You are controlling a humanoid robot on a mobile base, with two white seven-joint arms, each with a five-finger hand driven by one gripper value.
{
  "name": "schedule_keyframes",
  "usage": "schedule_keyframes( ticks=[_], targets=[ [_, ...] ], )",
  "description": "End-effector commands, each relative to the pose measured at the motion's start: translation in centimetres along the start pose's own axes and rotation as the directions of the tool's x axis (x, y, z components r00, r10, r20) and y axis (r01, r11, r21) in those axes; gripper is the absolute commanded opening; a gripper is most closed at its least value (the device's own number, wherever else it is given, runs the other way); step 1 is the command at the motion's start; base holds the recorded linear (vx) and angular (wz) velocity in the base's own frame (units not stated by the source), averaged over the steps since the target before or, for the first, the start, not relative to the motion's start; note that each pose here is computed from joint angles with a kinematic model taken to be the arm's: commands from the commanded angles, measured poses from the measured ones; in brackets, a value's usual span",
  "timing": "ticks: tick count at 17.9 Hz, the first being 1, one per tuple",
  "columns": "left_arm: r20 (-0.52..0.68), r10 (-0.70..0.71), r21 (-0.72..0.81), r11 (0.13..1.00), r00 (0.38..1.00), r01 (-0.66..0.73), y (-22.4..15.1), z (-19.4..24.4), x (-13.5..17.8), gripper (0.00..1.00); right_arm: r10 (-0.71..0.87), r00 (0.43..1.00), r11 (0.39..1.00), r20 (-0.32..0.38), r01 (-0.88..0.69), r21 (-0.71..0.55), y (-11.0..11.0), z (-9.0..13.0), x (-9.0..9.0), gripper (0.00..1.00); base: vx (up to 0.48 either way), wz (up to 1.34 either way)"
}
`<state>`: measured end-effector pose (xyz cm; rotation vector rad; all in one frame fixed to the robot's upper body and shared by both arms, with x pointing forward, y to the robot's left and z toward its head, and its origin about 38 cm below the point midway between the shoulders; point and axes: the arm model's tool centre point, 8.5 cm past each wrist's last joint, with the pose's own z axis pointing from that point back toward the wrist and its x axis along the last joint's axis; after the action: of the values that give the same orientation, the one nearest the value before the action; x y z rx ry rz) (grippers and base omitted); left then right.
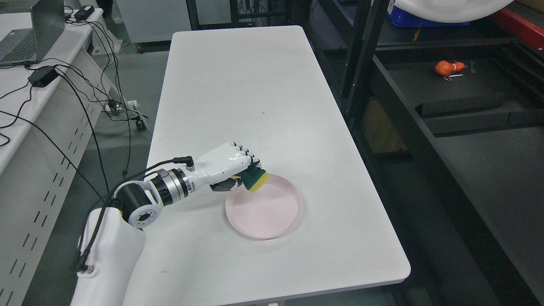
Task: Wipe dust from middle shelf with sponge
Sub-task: 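Lift the sponge off the pink plate with the left hand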
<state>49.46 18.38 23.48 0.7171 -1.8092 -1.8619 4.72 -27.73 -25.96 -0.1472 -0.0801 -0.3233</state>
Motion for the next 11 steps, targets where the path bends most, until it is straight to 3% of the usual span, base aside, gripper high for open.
schedule_keyframes(
  ticks=[1,11],
  targets=[
    [0.036,-0.032,0.164,0.986,0.999,0.026,6.39,0.43,0.08,0.1,0.003,0.999,1.0,-0.049,-0.004,-0.013,-0.99,-0.07,0.21,1.0,0.0,0.0],
    [0.056,0.02,0.202,0.979,0.998,-0.031,6.23,0.73,0.15,0.09,0.003,0.999,1.0,-0.049,-0.004,-0.015,-1.0,-0.07,0.21,1.0,-0.034,-0.02]
  ],
)
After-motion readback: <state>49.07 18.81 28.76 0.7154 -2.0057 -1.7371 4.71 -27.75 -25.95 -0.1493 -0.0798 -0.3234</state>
